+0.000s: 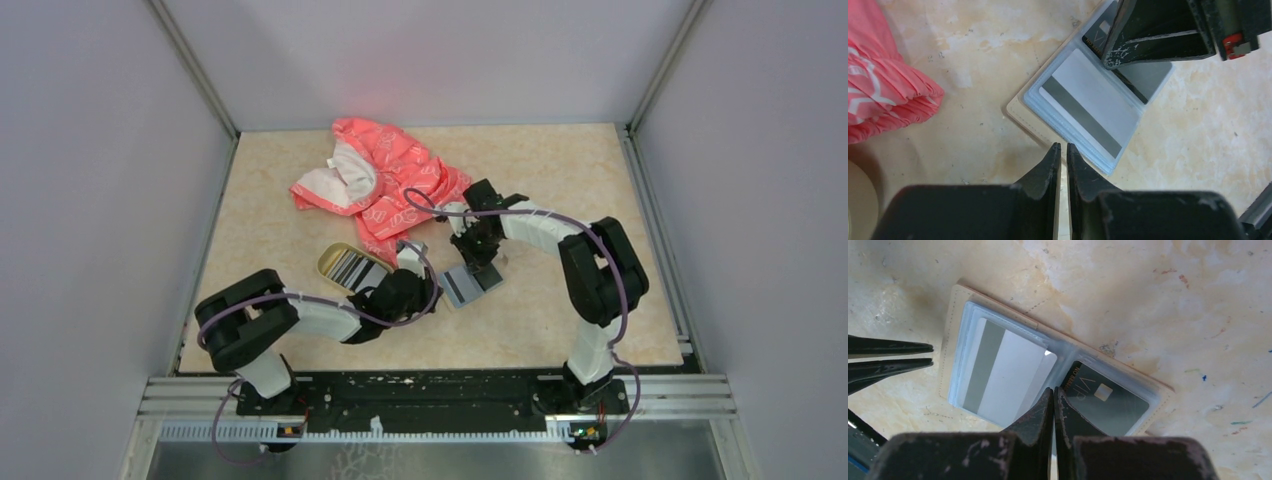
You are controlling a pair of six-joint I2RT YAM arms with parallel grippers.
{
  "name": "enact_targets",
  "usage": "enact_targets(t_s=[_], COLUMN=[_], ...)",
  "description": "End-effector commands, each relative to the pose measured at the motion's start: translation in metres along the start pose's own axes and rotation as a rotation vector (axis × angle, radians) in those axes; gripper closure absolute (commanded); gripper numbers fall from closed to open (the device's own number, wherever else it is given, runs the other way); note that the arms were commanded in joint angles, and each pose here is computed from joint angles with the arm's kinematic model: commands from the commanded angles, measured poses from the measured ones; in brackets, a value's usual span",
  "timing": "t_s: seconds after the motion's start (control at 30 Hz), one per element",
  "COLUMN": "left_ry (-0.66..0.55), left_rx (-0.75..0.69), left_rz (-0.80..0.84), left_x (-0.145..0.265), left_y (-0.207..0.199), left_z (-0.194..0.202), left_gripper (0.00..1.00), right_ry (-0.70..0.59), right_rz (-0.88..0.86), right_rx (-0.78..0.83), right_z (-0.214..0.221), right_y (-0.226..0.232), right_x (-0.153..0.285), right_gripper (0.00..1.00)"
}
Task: Put the credit cards into the card holder
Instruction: Insert the credit card into the card holder.
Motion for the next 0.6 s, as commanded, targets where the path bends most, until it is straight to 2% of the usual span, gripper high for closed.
enact_targets(t_s=[0.0, 0.37, 0.57], left_ry=[0.01, -0.011, -0.045], left_rx=[-0.02, -0.021, 0.013], left_rz=[-0.03, 0.01, 0.052], left_x=[-0.006, 0.005, 0.026], left_y=[0.004, -0.004, 0.0], left_z=[0.003, -0.007, -0.013], left_gripper=[0.87, 0.86, 0.84], right_ry=[0.021, 0.001, -0.085], right_rz=[-0.045, -0.13, -0.087], right_rx=[0.019, 0.017, 0.045], right_z=[0.001, -0.004, -0.016], right_y=[0.009, 0.021, 0.016], right_x=[-0.012, -0.013, 0.014], right_gripper=[1.0, 1.0, 1.0])
Point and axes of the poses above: each gripper's point midway between its finger pads, its own x axis back along the fingers, its own y axis along the line the jaws close on, z = x × y, the point moved 4 cm from there along x, back along the fingers, and after that the axes turned 10 degrees about x, right-handed, at the moved point
